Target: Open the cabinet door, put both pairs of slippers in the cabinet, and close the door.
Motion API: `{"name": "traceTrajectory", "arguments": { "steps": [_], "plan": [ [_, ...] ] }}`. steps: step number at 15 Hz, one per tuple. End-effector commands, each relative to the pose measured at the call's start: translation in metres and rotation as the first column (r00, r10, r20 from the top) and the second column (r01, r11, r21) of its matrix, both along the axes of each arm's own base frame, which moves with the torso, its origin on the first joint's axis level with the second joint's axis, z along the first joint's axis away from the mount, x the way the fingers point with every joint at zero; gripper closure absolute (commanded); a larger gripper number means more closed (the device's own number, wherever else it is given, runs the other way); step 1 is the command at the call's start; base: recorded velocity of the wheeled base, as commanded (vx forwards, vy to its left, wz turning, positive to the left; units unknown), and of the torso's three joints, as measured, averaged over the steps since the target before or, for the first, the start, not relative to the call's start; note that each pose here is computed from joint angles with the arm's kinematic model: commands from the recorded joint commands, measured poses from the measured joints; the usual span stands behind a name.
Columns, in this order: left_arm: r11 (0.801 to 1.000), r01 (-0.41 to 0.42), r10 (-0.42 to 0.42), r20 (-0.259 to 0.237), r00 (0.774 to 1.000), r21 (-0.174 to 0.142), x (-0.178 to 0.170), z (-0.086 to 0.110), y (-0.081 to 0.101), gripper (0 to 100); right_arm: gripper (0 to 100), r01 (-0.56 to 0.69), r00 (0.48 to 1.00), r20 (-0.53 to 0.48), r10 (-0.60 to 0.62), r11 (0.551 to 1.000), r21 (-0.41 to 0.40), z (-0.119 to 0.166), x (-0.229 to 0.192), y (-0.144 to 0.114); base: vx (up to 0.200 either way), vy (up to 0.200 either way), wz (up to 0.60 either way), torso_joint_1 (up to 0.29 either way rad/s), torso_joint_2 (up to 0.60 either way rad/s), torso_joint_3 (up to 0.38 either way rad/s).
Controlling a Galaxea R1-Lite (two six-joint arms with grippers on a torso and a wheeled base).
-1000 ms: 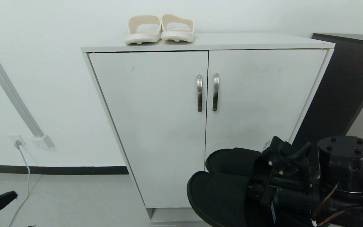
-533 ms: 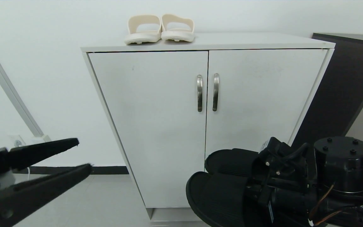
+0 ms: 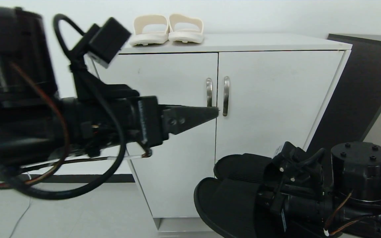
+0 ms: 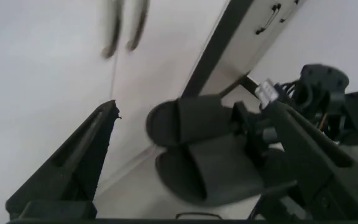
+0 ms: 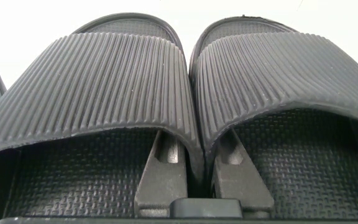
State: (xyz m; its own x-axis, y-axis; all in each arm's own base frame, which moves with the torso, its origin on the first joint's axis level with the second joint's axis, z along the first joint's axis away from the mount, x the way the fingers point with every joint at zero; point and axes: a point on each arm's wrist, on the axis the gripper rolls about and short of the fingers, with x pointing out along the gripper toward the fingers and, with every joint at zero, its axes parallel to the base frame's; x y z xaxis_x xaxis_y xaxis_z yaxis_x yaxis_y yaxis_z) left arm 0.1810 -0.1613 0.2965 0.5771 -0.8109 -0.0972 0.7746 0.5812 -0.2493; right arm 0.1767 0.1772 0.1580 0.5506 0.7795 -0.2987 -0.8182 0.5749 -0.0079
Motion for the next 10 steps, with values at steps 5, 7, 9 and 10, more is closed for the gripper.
{"name": "traceTrajectory", "arguments": {
  "steps": [5, 7, 9, 10],
  "plan": [
    [0.994, 0.11, -0.111, -0.05, 0.993, -0.013, 0.043, -0.012, -0.077, 0, 100, 0.002, 1.0, -0.001, -0.002, 1.0, -0.001, 0.0, 0.001, 0.0, 0.0, 0.0, 0.0, 0.0, 0.0, 0.0],
    [0.986, 0.162, -0.163, -0.051, 0.985, -0.028, 0.055, -0.017, -0.076, 0, 100, 0.004, 1.0, -0.001, -0.004, 1.0, 0.001, 0.0, 0.001, 0.0, 0.0, 0.0, 0.0, 0.0, 0.0, 0.0],
    [0.974, 0.209, -0.214, -0.067, 0.974, -0.082, 0.067, -0.013, -0.066, 0, 100, 0.004, 1.0, 0.0, -0.004, 1.0, 0.0, 0.0, 0.001, -0.001, 0.0, 0.0, 0.0, 0.0, 0.0, 0.0],
    [0.974, 0.208, -0.214, -0.072, 0.974, -0.09, 0.074, -0.013, -0.064, 0, 100, 0.005, 1.0, 0.001, -0.005, 1.0, 0.001, 0.0, 0.001, -0.001, 0.0, 0.0, 0.0, 0.0, 0.0, 0.0]
  ]
}}
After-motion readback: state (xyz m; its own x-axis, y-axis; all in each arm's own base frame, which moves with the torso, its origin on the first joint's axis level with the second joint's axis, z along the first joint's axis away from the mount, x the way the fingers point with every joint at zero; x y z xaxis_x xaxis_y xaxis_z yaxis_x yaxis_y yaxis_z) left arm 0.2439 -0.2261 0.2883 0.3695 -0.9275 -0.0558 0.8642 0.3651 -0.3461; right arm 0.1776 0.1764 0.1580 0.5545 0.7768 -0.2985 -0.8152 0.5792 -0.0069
